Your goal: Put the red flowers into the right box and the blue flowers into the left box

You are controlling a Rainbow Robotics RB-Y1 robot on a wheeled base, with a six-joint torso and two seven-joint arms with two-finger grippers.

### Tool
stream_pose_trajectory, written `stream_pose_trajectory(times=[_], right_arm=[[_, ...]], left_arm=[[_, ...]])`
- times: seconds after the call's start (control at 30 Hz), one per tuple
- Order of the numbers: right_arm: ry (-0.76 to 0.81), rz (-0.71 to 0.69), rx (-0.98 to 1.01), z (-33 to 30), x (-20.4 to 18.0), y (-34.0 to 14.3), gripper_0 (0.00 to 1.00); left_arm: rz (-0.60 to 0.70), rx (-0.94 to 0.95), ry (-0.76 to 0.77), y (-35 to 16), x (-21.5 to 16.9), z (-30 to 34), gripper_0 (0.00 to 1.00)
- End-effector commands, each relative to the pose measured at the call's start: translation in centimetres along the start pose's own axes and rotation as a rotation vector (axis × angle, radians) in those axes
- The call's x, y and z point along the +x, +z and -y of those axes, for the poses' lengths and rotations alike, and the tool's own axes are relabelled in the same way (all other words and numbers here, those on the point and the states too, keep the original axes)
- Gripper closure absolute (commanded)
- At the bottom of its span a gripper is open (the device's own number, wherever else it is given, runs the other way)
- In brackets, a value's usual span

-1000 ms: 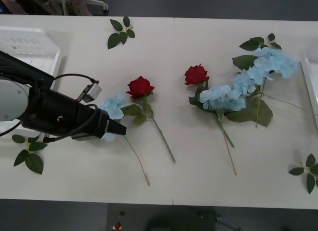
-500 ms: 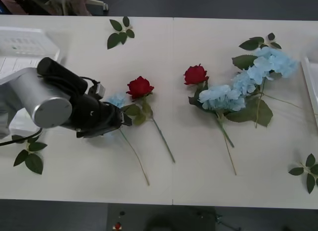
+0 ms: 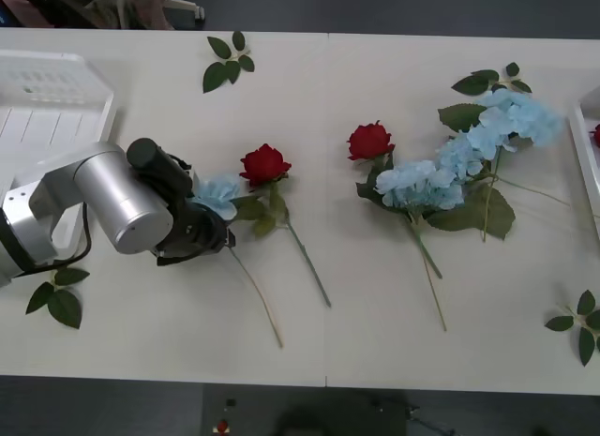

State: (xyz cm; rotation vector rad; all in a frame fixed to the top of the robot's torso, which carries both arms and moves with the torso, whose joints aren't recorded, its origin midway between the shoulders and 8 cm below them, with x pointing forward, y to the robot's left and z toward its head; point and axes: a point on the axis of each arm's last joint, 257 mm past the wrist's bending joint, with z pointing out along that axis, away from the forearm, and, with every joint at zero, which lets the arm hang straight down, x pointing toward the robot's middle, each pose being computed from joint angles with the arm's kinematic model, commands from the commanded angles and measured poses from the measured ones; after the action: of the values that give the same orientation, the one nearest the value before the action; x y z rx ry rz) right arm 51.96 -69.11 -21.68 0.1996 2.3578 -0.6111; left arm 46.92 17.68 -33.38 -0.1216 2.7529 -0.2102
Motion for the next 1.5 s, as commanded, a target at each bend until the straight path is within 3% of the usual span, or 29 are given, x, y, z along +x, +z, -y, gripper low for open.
stream_pose_trajectory(times=[0.03,0.23,0.27,0.3,0.33,0.37,0.4,0.43,0.73,1.03,1.23,1.33,1.5], right_arm=[[-0.009,0.038,-0.048,-0.6,-2.6,-1.1,0.27],[0.048,-0.023,-0.263,-8.8,-3.1,-2.9,0.27],[0.075,-0.039,-0.294,-10.3,-3.2,-3.3,0.27],[0.097,-0.054,-0.317,-11.5,-3.2,-3.7,0.27],[0.132,-0.073,-0.345,-13.2,-3.3,-4.1,0.27],[0.151,-0.083,-0.358,-14.1,-3.2,-4.2,0.27],[0.178,-0.095,-0.381,-15.5,-3.5,-4.6,0.27],[0.196,-0.100,-0.402,-16.9,-3.8,-4.9,0.27],[0.406,-0.151,-0.528,-26.6,-5.6,-6.2,0.26],[0.348,-0.149,-0.542,-30.8,-6.5,-7.1,0.27],[0.341,-0.144,-0.567,-32.8,-6.9,-7.6,0.27],[0.341,-0.135,-0.571,-33.4,-7.3,-7.8,0.27],[0.354,-0.142,-0.570,-34.2,-7.2,-7.4,0.30]], left_arm=[[0.041,0.003,0.002,0.7,-2.1,1.7,0.00],[0.044,-0.009,-0.002,1.6,-2.6,2.2,0.00],[0.045,-0.007,0.000,1.5,-2.6,2.3,0.05],[0.045,-0.009,0.002,1.5,-2.6,2.2,0.28],[0.048,-0.010,0.003,1.5,-2.8,2.2,0.69],[0.048,-0.011,0.004,1.4,-2.8,2.1,0.88],[0.050,-0.015,0.007,1.4,-2.9,1.9,0.97],[0.055,-0.018,0.012,1.3,-3.1,1.7,1.00],[0.139,-0.046,0.107,-4.8,-7.1,-1.5,1.00],[0.135,-0.115,0.267,-16.5,-11.3,-5.4,1.00],[0.131,-0.465,0.619,-25.3,-17.9,-16.1,1.00],[0.095,-0.637,0.616,-26.8,-20.1,-23.9,1.00],[0.040,-0.692,0.557,-24.9,-19.8,-30.6,1.00]])
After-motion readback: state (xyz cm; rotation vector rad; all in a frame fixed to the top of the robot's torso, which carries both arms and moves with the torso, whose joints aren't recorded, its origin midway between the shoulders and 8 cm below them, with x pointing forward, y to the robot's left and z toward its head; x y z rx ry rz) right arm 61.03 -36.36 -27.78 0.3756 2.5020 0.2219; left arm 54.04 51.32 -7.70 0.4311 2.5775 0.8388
